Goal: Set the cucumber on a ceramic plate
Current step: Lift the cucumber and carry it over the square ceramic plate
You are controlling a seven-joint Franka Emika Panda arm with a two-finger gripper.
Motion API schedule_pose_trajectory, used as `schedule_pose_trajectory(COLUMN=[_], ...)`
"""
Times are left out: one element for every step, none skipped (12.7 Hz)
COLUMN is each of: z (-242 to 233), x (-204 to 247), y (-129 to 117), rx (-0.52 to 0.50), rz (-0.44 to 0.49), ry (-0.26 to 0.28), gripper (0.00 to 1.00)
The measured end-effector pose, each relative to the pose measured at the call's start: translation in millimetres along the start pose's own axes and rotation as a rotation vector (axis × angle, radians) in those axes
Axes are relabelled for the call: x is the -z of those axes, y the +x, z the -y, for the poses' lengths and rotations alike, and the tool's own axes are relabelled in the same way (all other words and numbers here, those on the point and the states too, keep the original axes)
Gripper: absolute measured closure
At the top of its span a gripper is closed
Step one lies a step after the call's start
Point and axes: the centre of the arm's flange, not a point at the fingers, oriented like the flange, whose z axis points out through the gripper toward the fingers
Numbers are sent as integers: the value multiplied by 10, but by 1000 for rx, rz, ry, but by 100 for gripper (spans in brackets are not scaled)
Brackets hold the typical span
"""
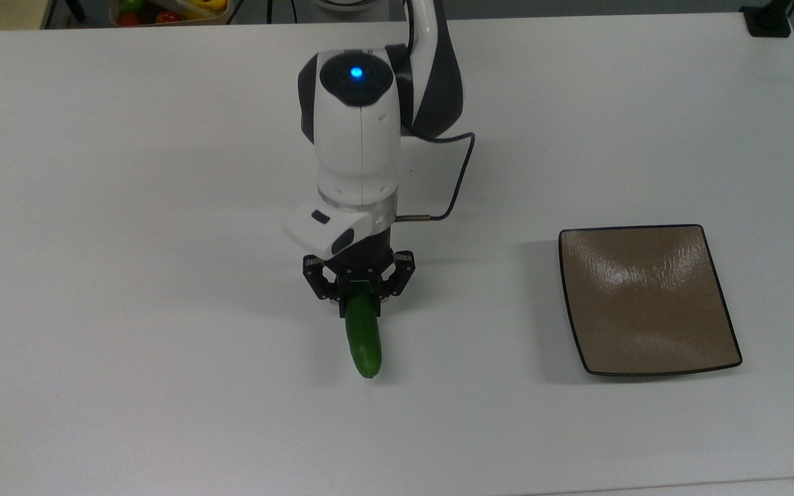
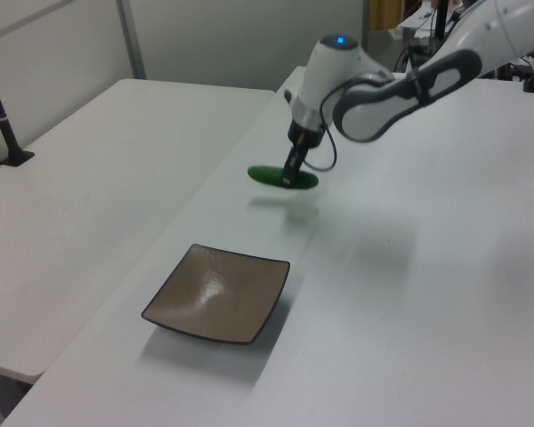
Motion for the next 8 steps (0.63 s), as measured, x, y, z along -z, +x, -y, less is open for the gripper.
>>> schedule_pose_trajectory(z=[-21, -42, -47, 0, 81, 186, 328, 481], x=[276, 561, 753, 1012, 1173, 1298, 1423, 1529], y=[73, 119, 144, 175, 183, 184, 177, 165], rx=[-11, -24, -34, -43, -41, -35, -25, -15], rz=[-9, -5, -5, -11, -10, -7, -3, 1], ry=[-2, 2, 9, 28, 42, 57, 75, 91], gripper=[56, 56, 56, 56, 56, 56, 56, 56])
